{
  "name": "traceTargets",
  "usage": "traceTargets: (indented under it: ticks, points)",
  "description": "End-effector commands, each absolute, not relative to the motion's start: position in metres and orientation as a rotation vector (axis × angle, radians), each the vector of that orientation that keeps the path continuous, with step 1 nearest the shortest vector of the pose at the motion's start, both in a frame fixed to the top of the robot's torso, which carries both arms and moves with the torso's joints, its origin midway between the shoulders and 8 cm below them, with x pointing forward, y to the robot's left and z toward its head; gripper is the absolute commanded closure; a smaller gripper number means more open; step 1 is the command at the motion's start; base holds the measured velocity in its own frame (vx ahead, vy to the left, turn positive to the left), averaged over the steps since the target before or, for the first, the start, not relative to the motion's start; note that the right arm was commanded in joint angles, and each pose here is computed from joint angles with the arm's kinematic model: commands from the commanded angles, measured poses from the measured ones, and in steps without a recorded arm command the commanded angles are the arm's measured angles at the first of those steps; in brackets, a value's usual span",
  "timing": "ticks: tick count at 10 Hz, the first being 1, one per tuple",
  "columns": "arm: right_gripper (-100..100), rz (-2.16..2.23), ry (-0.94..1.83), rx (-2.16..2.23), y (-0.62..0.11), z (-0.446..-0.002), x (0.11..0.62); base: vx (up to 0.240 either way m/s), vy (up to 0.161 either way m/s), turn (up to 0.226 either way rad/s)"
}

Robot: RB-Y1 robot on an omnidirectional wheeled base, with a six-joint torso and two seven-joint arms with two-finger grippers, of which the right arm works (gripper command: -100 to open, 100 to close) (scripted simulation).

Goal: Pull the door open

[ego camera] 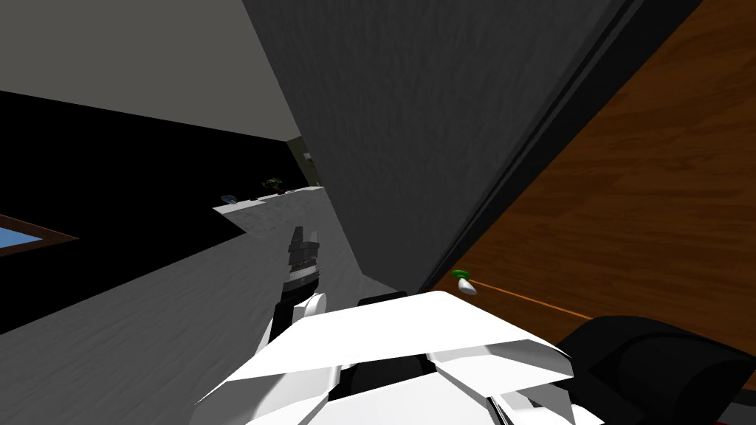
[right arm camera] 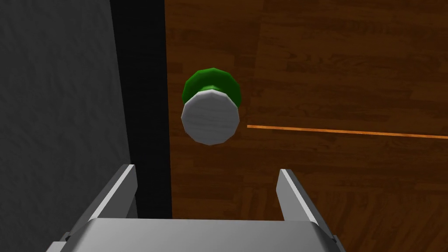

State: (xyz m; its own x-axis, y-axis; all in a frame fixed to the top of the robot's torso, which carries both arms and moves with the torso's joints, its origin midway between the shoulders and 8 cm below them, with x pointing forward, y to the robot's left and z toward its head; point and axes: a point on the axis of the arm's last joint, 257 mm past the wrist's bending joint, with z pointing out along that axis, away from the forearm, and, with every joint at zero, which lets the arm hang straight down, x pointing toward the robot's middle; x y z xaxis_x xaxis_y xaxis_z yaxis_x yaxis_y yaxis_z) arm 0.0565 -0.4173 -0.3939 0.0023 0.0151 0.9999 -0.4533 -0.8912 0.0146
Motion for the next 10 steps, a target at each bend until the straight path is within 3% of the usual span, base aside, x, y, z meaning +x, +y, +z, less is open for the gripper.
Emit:
traceTargets:
  ticks: [1, 10]
  points:
    - [-100, 1.933, -0.475, 1.938, -0.434, -0.395, 0.065, 0.001, 0.028, 0.17]
    - [-100, 1.858, -0.599, 1.862, -0.509, -0.393, 0.104, -0.004, 0.007, 0.146]
